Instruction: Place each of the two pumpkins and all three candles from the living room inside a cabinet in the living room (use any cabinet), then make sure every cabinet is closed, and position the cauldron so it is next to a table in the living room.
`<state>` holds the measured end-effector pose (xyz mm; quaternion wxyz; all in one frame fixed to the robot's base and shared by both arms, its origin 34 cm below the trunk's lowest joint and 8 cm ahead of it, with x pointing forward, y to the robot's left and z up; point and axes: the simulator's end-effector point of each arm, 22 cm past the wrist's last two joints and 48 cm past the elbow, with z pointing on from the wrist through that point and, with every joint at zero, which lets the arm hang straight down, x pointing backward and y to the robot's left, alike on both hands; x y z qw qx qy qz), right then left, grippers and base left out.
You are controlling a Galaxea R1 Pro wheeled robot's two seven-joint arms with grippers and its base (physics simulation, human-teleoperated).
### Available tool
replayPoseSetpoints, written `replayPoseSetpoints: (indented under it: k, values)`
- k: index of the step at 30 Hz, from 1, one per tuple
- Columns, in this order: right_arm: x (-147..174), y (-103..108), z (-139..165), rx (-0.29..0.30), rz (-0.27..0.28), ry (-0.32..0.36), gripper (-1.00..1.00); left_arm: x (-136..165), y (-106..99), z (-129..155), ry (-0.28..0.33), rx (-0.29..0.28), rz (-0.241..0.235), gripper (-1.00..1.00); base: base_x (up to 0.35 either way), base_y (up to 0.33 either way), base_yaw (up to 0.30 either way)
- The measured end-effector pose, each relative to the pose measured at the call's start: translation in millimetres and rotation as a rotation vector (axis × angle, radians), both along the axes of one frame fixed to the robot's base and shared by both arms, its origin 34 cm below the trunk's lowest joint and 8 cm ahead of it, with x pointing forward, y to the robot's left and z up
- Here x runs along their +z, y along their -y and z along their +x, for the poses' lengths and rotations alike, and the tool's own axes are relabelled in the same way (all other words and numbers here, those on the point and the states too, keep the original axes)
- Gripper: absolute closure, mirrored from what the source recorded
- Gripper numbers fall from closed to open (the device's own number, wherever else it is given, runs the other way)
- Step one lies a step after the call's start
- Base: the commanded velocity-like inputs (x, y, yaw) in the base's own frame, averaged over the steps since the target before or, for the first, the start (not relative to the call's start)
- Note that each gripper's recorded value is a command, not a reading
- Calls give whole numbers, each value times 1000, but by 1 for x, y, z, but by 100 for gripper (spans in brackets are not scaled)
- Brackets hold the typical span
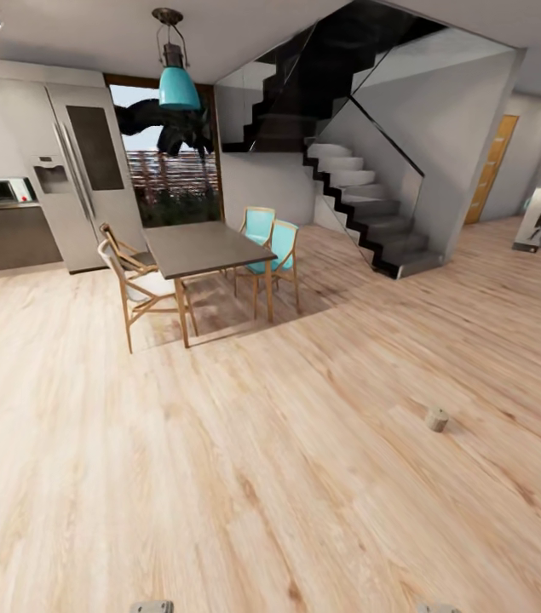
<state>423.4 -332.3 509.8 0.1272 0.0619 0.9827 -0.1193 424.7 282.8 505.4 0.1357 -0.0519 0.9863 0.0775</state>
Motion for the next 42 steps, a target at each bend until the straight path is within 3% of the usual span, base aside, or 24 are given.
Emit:
replayPoseSetpoints:
  k: [12,33,42]
  values:
    - [3,-1,11,-8,2,60,-100,0,0,0,-1,0,0,-100,335,0,0]
    - [2,-4,10,-8,6,61,-100,0,-1,0,-1,0,1,-100,335,0,-1]
    - [2,-4,9,-10,5,61,-100,0,-1,0,-1,0,1,-100,335,0,-221]
